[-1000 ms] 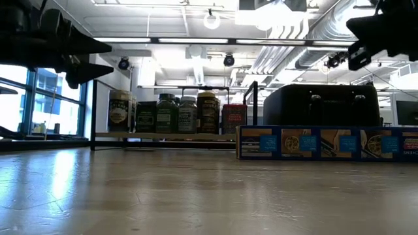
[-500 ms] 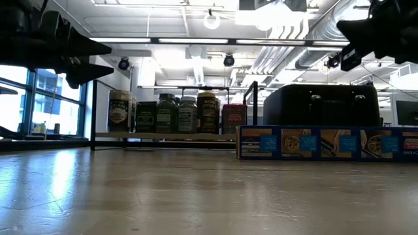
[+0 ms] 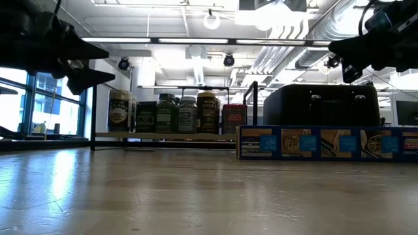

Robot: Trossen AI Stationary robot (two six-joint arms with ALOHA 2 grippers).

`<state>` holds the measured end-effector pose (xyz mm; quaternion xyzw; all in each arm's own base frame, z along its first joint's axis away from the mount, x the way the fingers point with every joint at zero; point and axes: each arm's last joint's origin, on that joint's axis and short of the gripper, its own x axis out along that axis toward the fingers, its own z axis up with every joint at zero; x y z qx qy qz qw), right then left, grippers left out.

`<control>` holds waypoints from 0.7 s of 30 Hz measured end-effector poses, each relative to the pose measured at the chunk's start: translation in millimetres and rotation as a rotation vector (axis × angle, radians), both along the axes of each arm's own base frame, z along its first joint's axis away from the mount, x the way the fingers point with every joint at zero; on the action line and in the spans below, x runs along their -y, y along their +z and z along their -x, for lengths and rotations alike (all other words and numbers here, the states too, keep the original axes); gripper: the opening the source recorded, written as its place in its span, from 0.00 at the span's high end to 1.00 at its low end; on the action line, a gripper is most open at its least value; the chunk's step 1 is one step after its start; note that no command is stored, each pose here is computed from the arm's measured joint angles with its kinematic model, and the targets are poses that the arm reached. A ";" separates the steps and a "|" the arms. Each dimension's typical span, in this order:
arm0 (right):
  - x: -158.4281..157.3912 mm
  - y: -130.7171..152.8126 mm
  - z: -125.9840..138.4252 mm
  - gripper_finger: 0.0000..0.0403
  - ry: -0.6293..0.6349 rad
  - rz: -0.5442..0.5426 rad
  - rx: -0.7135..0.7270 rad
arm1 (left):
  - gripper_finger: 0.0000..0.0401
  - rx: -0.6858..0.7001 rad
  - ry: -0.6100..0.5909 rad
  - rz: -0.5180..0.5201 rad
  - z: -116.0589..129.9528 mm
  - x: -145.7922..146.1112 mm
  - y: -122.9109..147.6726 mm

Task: Shelf spices
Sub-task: Return to Home Position

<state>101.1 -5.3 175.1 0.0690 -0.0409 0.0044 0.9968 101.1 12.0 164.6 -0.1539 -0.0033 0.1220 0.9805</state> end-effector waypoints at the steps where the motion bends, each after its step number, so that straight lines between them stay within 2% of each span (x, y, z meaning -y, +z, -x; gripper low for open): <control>1: -0.1 0.0 0.0 1.00 0.004 -0.003 0.000 | 0.18 -0.011 -0.019 0.003 -0.7 0.4 -0.9; 5: -0.3 0.1 0.0 1.00 0.010 -0.004 0.000 | 0.24 -0.026 -0.100 0.004 -2.6 2.5 -2.0; 8: -0.3 0.0 0.0 1.00 0.009 -0.004 0.000 | 0.35 -0.030 -0.150 -0.020 -2.8 3.9 -2.0; 12: -0.3 0.0 0.0 1.00 0.011 -0.003 0.000 | 0.59 -0.036 -0.168 -0.063 -2.9 4.4 -2.0; 17: -0.4 0.0 0.0 1.00 0.014 -0.003 0.001 | 0.93 -0.045 -0.118 -0.119 -2.7 2.9 -1.6; 19: 0.3 0.0 0.0 1.00 -0.011 -0.005 0.001 | 0.98 -0.040 -0.089 -0.136 -2.4 2.1 -0.8; 21: 0.7 0.3 0.0 1.00 -0.024 0.008 0.004 | 0.95 -0.020 -0.078 -0.160 -1.8 1.9 1.6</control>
